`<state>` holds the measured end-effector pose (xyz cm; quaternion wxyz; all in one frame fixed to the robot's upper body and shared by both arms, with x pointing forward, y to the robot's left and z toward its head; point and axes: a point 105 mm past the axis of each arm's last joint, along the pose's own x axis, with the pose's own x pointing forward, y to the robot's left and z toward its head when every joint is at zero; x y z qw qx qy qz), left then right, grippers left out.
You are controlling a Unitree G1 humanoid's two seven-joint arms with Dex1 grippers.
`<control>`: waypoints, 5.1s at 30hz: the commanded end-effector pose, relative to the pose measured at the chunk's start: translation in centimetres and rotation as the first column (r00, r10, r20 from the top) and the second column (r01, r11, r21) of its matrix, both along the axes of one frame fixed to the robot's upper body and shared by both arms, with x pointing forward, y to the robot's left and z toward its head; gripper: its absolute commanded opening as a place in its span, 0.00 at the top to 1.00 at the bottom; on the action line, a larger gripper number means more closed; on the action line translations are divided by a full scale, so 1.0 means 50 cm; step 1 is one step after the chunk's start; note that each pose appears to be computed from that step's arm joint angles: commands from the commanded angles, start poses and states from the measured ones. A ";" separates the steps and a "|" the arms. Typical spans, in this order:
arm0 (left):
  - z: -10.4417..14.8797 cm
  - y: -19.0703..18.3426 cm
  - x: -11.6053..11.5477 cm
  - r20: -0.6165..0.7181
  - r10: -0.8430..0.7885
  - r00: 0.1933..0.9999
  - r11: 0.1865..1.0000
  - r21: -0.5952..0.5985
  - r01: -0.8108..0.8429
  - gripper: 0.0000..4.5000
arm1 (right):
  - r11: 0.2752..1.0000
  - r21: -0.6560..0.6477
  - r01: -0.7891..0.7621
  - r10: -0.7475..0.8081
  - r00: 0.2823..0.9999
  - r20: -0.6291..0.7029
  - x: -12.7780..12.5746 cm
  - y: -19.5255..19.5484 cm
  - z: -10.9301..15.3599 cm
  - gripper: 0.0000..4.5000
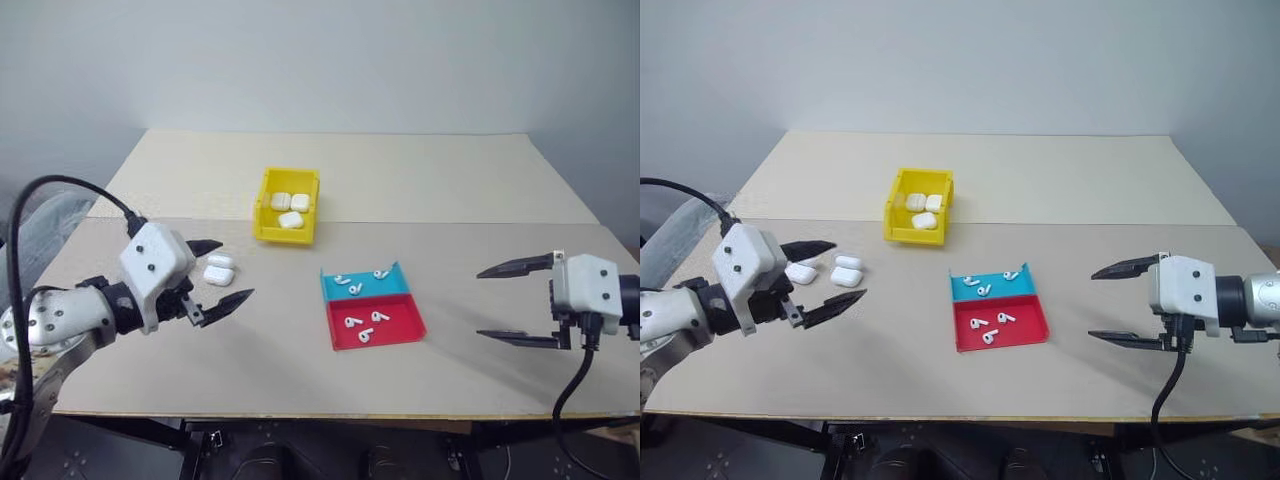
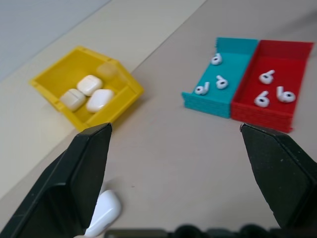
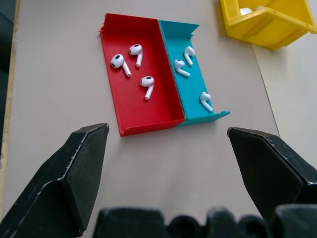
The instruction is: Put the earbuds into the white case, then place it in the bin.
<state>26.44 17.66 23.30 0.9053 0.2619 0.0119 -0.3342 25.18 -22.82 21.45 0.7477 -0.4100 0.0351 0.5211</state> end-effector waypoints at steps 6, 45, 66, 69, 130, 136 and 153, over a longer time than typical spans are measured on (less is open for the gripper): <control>-0.012 0.096 0.115 -0.278 0.392 0.877 0.917 0.192 -0.349 0.00 | 1.000 0.003 0.002 -0.002 1.000 0.010 0.005 0.010 0.005 0.01; -0.139 0.255 0.260 -0.636 0.582 0.506 0.805 0.364 -0.469 0.00 | 0.995 0.034 0.099 -0.098 0.995 -0.030 0.033 0.020 -0.025 0.01; -0.178 0.253 0.264 -0.640 0.585 0.498 0.799 0.351 -0.488 0.00 | 0.990 0.017 0.140 -0.140 0.990 -0.028 0.036 0.012 -0.037 0.01; -0.177 0.250 0.267 -0.638 0.581 0.505 0.802 0.341 -0.491 0.00 | 0.990 0.019 0.142 -0.142 0.990 -0.026 0.037 0.012 -0.037 0.01; -0.124 -0.102 0.005 0.272 -0.496 0.825 0.824 -0.153 0.546 0.38 | 0.818 -0.434 -0.379 0.337 0.926 -0.173 0.053 0.227 -0.027 0.00; -0.146 -0.118 -0.014 0.270 -0.481 0.834 0.829 -0.171 0.533 0.38 | 0.840 -0.458 -0.291 0.238 0.956 -0.171 0.091 0.242 -0.059 0.26; -0.130 -0.142 -0.006 0.287 -0.462 0.839 0.835 -0.177 0.521 0.38 | 0.880 -0.454 -0.140 0.069 0.983 -0.170 0.117 0.253 -0.114 0.39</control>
